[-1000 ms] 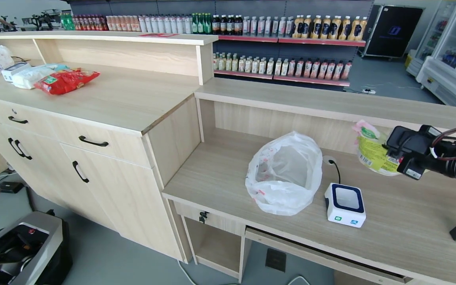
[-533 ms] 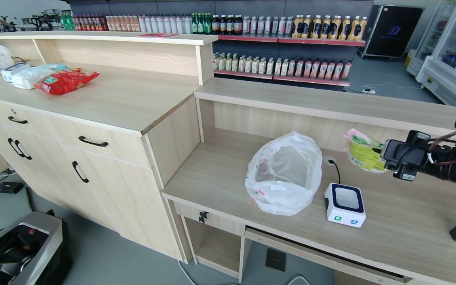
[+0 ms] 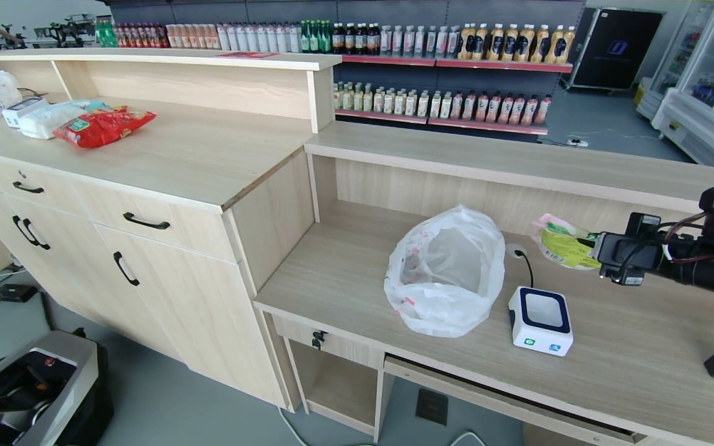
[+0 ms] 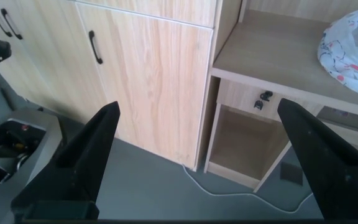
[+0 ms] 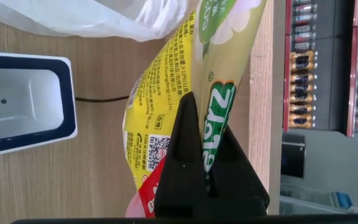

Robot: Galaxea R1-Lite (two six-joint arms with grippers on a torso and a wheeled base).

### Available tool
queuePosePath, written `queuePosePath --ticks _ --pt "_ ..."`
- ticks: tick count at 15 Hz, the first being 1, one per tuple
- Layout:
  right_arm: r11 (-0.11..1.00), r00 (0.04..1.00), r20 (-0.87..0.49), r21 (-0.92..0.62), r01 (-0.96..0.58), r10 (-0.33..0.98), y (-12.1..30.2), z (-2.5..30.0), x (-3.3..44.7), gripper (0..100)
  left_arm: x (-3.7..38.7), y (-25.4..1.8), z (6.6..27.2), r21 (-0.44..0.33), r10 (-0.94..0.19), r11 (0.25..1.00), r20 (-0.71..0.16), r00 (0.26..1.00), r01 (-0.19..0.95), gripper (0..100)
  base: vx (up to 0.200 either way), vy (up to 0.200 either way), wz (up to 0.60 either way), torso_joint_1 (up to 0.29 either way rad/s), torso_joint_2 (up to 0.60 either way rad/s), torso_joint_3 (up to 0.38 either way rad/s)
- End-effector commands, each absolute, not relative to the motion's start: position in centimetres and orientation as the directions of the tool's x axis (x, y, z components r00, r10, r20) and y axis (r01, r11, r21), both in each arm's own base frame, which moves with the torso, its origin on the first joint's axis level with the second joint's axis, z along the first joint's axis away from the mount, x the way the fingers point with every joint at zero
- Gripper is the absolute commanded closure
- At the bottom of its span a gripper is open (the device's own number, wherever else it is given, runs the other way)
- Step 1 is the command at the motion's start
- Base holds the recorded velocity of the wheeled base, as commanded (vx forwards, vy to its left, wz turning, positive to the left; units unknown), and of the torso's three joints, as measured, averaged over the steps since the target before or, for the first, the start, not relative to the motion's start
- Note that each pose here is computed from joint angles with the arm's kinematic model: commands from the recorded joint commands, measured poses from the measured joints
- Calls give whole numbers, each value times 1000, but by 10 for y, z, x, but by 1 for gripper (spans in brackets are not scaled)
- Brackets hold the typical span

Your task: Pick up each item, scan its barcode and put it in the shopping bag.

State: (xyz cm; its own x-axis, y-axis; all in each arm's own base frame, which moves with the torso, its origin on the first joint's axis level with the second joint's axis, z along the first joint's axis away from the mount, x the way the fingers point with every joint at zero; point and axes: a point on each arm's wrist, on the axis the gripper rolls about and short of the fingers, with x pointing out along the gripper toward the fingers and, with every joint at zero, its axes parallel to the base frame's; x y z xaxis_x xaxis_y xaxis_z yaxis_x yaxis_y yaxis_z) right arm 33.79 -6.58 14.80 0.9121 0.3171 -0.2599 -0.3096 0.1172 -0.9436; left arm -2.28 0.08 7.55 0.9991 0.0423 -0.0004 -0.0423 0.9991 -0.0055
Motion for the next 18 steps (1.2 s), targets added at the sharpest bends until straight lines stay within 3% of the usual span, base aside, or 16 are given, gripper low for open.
queuePosePath --ticks 1,6,12,18 --pt "125 906 -279 -935 -332 318 -67 141 341 100 -23 1 75 -6 43 999 0 999 -43 0 0 0 0 0 0 0" --pt "121 903 -290 -932 -342 318 -68 136 343 100 -23 1 75 -6 43 999 0 999 -43 0 0 0 0 0 0 0" --pt "-53 867 -325 -943 -330 377 -77 141 322 100 -23 1 75 -6 43 999 0 999 -43 0 0 0 0 0 0 0" --pt "-103 853 -352 -935 -339 386 -77 133 313 100 -23 1 75 -6 43 999 0 999 -43 0 0 0 0 0 0 0"
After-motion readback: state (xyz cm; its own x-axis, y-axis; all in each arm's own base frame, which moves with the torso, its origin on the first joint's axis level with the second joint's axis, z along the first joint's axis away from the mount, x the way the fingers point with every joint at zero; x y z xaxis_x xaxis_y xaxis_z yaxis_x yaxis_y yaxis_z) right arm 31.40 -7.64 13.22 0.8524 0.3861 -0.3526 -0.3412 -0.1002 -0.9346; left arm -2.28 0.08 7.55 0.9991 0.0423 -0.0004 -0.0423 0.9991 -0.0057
